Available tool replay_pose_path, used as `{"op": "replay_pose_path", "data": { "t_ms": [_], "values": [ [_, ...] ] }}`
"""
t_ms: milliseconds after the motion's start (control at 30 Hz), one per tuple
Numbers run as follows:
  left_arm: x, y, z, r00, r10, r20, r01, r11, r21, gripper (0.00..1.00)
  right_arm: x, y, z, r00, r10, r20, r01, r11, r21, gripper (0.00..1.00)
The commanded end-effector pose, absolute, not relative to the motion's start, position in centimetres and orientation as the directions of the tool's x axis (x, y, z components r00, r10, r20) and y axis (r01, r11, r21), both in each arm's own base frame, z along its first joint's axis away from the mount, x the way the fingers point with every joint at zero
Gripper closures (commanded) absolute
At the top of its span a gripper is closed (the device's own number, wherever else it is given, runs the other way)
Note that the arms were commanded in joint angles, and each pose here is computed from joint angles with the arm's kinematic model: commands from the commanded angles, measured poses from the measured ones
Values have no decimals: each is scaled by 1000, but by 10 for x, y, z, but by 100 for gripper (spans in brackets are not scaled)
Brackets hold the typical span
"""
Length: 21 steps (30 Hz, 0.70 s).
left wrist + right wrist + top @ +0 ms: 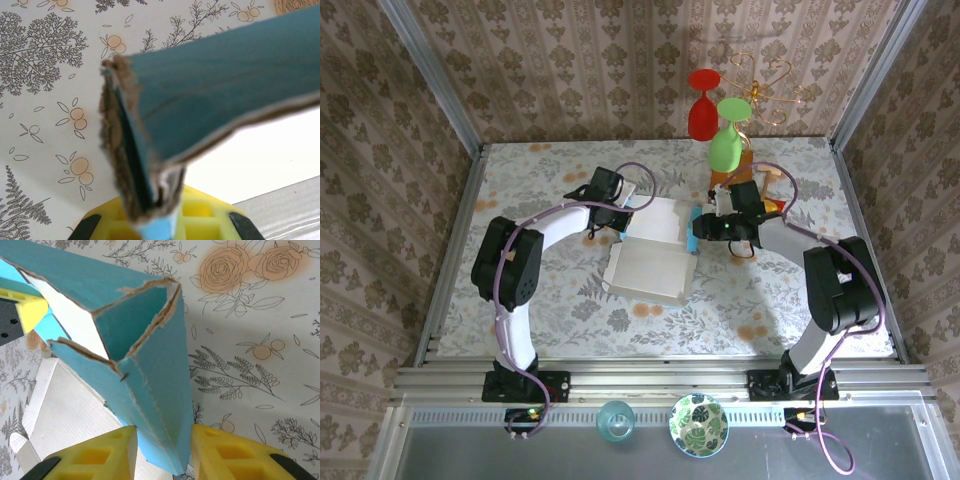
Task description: Fold the paper box
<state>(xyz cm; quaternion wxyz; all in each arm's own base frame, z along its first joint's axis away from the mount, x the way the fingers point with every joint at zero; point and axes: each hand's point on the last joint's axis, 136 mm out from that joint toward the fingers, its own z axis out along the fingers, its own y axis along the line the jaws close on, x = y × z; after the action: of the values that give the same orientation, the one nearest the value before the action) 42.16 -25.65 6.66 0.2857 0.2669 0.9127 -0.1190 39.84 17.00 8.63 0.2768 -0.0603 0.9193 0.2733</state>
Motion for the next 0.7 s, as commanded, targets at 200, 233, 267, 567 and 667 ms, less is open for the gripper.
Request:
{"op": "replay_pose_path", "data": {
  "t_ms": [200,233,267,567,667],
  "values": [
    [403,-253,28,-729,494,-474,581,813,-46,100,414,172,81,-830,7,-557,-239,899,368,65],
    [403,-253,28,-728,496,-474,582,812,-45,100,414,172,78,-833,2,-554,-231,907,351,65],
    [403,-254,27,-727,497,-473,583,811,-43,100,415,170,77,-834,-1,-552,-222,917,333,65],
    [404,-256,27,-726,501,-471,586,809,-43,100,420,162,68,-839,-15,-544,-154,965,211,71],
    [404,-257,27,-726,501,-472,587,808,-46,100,421,159,63,-846,-18,-533,-126,978,168,73]
  ]
}}
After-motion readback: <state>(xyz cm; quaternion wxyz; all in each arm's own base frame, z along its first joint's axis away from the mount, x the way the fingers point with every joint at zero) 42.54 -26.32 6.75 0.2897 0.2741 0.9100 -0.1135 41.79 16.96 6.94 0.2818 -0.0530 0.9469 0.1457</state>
